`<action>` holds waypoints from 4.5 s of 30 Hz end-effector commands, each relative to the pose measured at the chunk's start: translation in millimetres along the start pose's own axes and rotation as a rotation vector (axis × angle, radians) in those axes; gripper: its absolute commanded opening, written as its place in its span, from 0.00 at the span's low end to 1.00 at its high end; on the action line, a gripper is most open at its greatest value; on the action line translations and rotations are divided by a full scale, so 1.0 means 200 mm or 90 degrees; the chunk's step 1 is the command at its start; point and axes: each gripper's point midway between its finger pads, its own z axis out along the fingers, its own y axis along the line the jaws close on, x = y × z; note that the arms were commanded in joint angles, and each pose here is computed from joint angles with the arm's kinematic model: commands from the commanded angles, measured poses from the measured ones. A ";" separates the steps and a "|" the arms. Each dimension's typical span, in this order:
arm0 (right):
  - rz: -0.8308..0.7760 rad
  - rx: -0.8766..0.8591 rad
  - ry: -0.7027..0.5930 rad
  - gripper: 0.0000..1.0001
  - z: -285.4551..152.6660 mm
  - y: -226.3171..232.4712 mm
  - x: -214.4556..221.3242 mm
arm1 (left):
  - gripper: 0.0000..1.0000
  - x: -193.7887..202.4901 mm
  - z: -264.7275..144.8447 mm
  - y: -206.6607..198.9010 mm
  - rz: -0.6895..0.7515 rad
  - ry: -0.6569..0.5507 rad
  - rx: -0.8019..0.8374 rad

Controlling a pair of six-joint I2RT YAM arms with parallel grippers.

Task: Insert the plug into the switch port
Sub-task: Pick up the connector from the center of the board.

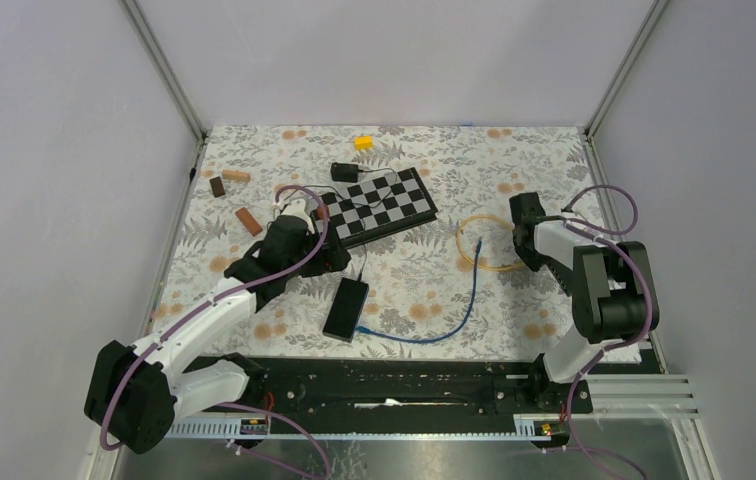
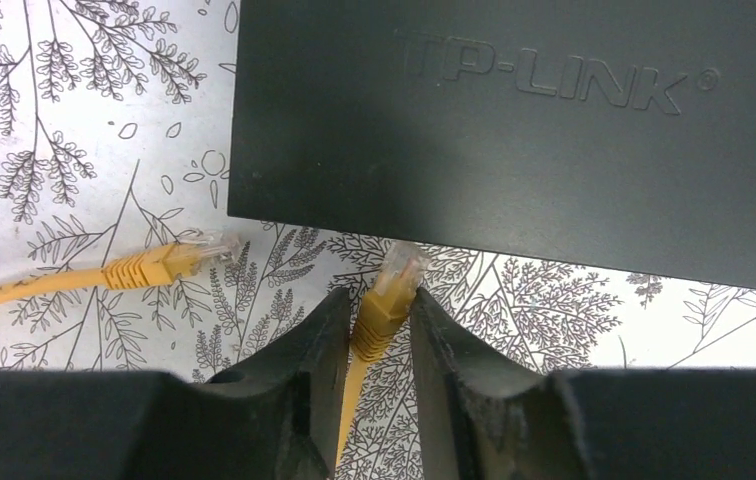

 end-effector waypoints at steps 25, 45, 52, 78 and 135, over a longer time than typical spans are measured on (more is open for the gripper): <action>-0.164 -0.310 -0.703 0.00 -1.44 0.54 -1.22 | 0.94 -0.49 -0.20 -0.29 0.030 -0.131 0.067; -0.683 -1.431 -0.753 0.00 -2.55 0.31 -0.13 | 0.93 -0.96 -1.34 -1.01 0.291 -0.413 0.512; -0.672 -1.474 -0.923 0.00 -2.74 0.16 -0.20 | 0.92 -0.82 -1.48 -1.13 0.383 -0.420 0.679; -0.731 -1.550 -1.061 0.00 -2.80 -0.08 -0.11 | 0.88 -0.61 -1.52 -1.51 0.489 -0.444 0.809; -0.923 -1.884 -0.721 0.00 -2.67 -0.01 0.31 | 0.44 -0.20 -1.23 -1.38 0.986 -0.335 0.721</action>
